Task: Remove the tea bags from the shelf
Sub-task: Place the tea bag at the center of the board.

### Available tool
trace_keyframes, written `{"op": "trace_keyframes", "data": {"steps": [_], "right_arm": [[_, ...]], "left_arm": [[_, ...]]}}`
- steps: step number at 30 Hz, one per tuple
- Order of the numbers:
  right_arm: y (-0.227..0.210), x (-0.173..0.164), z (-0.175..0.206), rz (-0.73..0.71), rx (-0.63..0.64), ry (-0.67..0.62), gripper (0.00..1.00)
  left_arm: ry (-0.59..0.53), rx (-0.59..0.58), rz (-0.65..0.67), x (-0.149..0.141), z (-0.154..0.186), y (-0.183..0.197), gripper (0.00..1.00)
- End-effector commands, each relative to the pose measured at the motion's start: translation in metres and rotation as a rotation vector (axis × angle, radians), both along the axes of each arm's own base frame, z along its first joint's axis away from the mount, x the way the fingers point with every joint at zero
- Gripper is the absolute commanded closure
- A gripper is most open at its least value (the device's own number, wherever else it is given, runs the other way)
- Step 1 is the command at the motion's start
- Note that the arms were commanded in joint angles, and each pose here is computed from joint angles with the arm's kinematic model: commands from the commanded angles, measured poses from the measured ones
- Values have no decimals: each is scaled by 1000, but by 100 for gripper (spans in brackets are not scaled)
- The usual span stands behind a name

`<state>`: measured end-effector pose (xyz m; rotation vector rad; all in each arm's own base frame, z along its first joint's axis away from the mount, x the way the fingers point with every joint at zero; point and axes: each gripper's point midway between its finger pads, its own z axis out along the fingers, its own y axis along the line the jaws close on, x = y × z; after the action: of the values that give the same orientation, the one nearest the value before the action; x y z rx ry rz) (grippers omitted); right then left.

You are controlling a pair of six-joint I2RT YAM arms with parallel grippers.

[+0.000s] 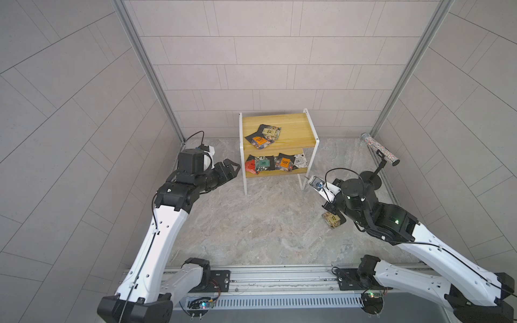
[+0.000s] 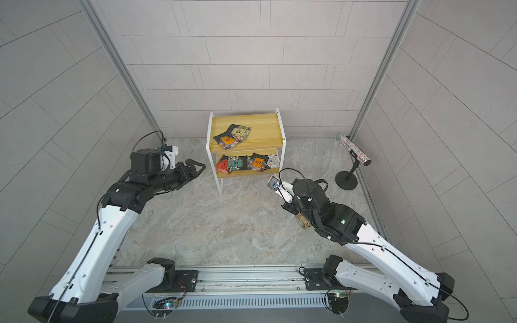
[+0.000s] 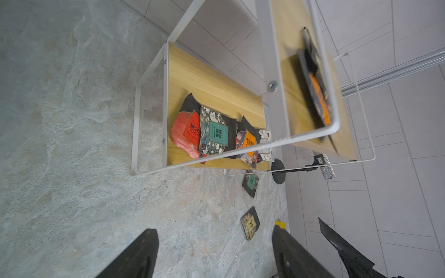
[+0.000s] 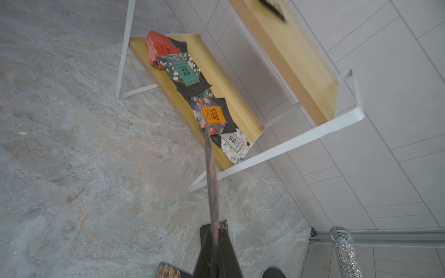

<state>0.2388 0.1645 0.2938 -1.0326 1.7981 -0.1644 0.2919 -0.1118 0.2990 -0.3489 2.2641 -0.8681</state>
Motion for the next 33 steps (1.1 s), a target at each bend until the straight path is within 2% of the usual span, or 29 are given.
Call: {"op": "trace_keyframes", "data": {"steps": [1,10,17,33], "right_arm": [[-12,-5,-27,-66,-23,70,96],[-10,-5,-87,-125,-79,206,96],[-8,-2,-119,-147,-120,256,96],[-3,1,-173,-176,-278,397,95]], "left_arm": [[39,44,16,-10,-24,8,18],[133,59,37,-22,-72,13,18],[191,57,33,-28,-99,12,19],[234,58,28,-31,-120,11,20]]}}
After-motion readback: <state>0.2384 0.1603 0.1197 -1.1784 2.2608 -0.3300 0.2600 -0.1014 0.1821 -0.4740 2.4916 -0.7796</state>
